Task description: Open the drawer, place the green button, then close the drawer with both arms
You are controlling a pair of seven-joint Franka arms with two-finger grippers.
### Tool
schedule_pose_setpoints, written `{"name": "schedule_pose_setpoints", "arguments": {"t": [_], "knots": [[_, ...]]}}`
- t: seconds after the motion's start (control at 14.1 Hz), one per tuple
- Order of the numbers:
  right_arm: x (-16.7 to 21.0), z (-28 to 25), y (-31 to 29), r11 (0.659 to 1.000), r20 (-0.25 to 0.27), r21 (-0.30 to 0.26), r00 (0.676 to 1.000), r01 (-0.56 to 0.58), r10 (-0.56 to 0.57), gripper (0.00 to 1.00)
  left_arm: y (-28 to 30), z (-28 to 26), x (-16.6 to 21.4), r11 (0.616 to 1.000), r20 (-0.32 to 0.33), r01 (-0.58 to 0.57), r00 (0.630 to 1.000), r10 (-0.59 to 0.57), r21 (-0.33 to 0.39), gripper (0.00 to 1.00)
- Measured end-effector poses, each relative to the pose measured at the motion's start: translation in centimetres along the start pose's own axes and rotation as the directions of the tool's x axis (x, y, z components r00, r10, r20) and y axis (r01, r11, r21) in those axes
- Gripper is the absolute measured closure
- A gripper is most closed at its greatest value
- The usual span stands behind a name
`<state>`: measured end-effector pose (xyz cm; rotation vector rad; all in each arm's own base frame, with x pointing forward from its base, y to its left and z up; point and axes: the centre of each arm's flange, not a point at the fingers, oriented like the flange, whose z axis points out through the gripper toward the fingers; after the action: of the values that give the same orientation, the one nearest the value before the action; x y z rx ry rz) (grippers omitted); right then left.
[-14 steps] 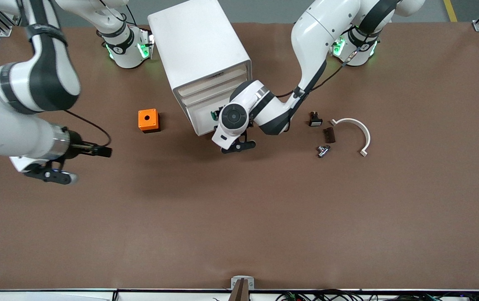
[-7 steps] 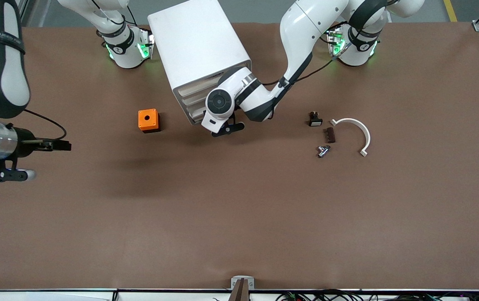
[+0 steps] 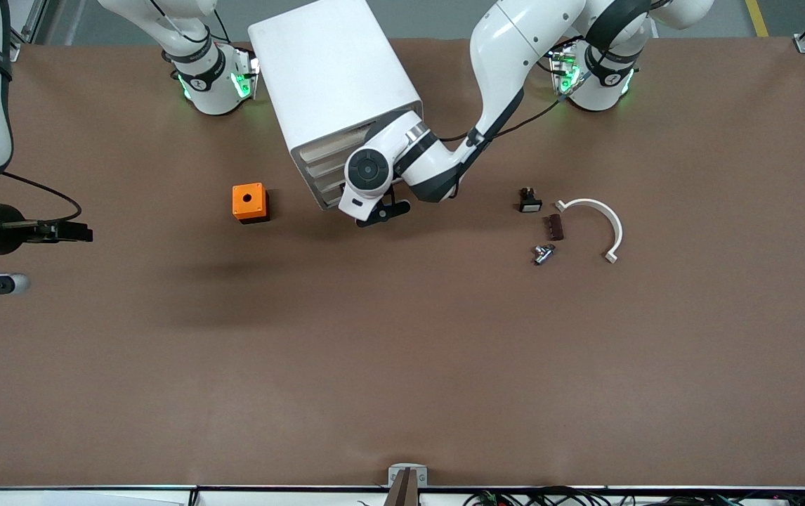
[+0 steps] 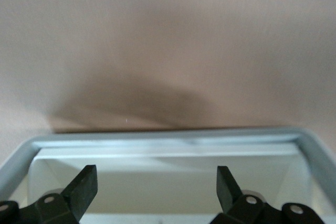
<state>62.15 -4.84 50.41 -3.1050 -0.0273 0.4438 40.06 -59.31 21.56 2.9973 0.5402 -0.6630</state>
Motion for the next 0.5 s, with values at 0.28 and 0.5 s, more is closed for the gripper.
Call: {"name": "schedule_pose_setpoints", "arguments": {"t": [0.28, 0.5], "knots": [[0.1, -0.2, 0.7, 1.0, -0.018, 0.0, 1.0, -0.011, 0.011, 0.0, -5.0, -11.0, 11.9, 0.978, -0.076, 0.157, 0.983, -0.168, -0.139, 0.0], [0.2, -0.3, 1.1, 1.0, -0.033, -0.001, 0.999, -0.017, 0.017, 0.0, -12.8, -20.9, 19.5, 0.971, -0.257, 0.195, 0.94, -0.225, -0.135, 0.0]]}}
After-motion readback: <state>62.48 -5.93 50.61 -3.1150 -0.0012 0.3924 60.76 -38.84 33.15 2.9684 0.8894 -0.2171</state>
